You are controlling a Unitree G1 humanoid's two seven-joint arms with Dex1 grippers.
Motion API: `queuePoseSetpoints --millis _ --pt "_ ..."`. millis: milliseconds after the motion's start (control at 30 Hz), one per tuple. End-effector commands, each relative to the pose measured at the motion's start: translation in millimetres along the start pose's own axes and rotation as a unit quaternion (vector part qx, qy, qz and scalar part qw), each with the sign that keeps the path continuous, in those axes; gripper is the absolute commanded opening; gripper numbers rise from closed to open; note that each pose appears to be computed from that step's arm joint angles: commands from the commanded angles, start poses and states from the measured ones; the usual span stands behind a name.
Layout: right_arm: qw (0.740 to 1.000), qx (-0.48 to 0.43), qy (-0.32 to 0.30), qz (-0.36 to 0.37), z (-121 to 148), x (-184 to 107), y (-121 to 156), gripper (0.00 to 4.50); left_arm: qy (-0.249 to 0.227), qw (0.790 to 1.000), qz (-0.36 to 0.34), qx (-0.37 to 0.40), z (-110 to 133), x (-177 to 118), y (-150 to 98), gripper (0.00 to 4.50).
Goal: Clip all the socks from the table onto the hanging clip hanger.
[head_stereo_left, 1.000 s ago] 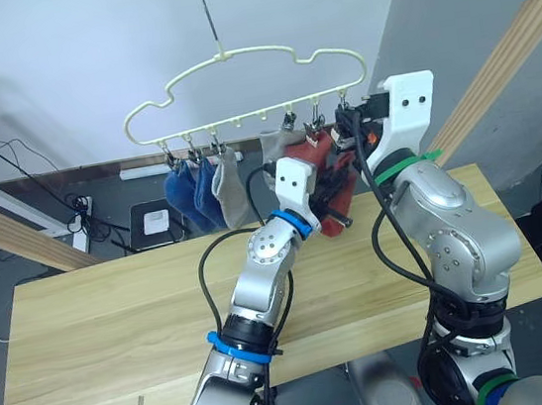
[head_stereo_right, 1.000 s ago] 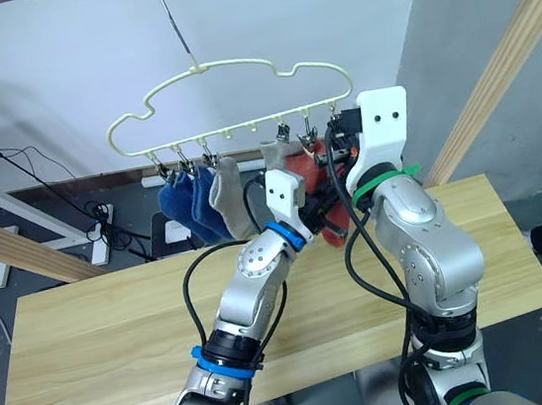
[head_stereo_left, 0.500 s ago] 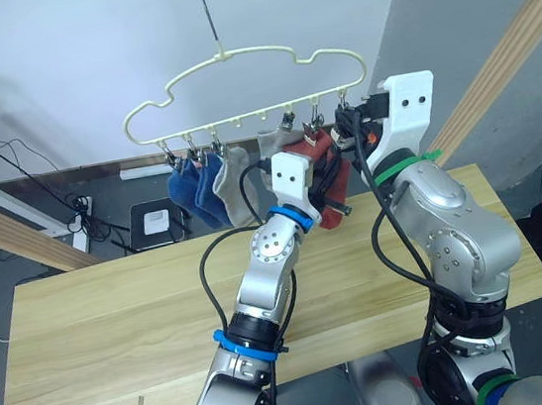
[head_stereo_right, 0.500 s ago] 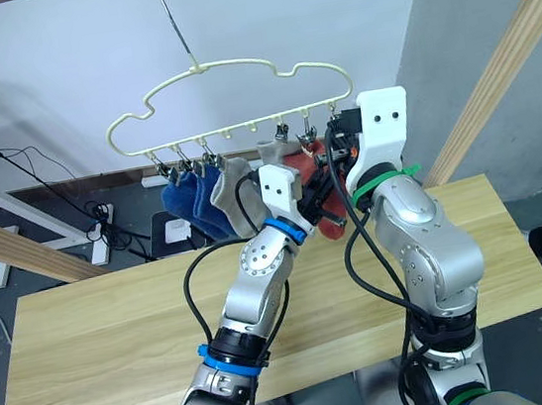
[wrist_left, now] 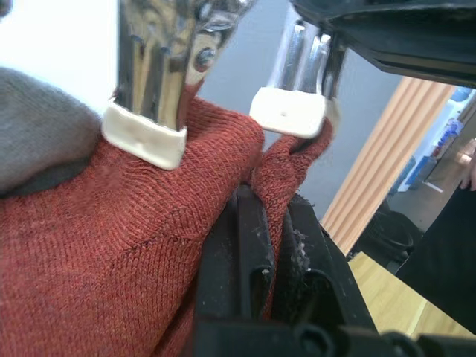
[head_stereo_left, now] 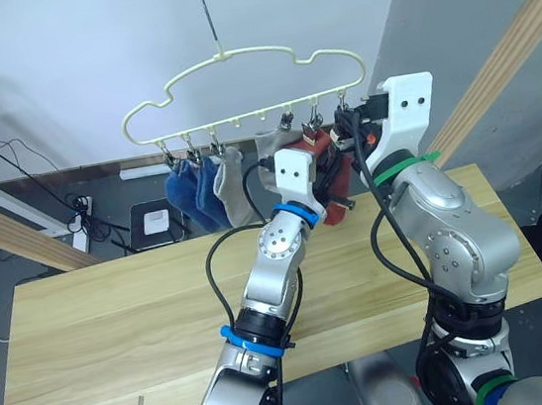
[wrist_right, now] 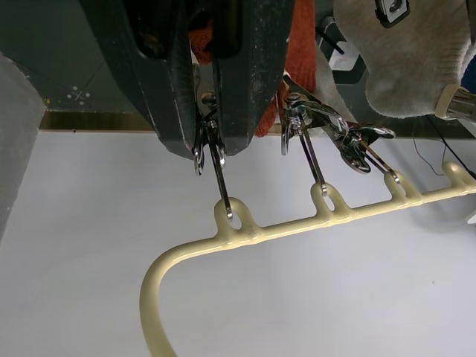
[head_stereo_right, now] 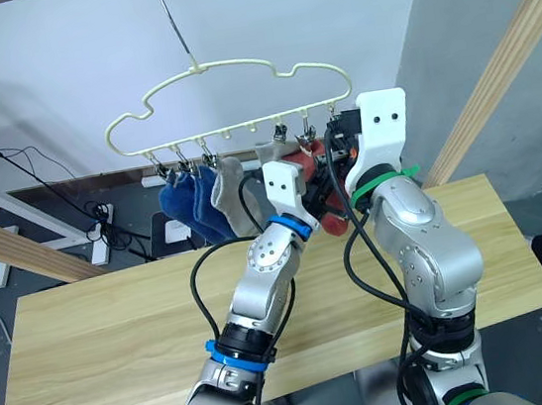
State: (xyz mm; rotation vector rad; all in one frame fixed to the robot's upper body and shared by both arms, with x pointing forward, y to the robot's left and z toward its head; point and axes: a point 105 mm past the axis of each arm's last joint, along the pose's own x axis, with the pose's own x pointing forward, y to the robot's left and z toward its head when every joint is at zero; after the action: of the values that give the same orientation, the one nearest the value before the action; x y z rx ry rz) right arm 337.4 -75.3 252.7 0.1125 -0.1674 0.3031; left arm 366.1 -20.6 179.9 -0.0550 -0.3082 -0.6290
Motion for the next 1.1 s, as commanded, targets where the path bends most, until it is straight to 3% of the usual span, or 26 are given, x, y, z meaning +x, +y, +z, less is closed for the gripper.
queuePoseSetpoints --millis 33,133,400,567,633,767,967,1100 --pt "1.000 0.001 -0.027 0.007 12 -6 5 0.01 -0.031 0.999 -0.009 -0.003 16 5 -9 0.00" --pt "1.000 0.001 -0.026 -0.001 12 -7 3 0.01 -0.031 0.999 -0.009 -0.004 16 5 -9 0.00" --pt "0.999 0.008 -0.043 -0.006 18 -8 -1 2.85 -0.033 0.999 -0.021 -0.005 16 5 -12 0.00" --pt "0.998 0.008 -0.059 0.002 27 -13 -5 2.85 -0.032 0.999 -0.034 0.006 14 4 -14 0.00" --pt "0.998 0.005 -0.065 0.012 31 -15 -6 2.90 -0.022 0.999 -0.037 0.002 11 3 -13 0.62" --pt "0.997 -0.025 -0.059 0.048 30 -27 -12 2.90 0.018 0.992 -0.121 0.042 -4 -12 -20 1.67" --pt "0.987 -0.106 -0.010 0.123 14 -48 -21 2.90 0.081 0.964 -0.238 0.087 -26 -56 -17 3.22" --pt "0.972 -0.151 0.023 0.177 3 -59 -24 2.90 0.098 0.946 -0.286 0.115 -23 -89 -3 4.26"
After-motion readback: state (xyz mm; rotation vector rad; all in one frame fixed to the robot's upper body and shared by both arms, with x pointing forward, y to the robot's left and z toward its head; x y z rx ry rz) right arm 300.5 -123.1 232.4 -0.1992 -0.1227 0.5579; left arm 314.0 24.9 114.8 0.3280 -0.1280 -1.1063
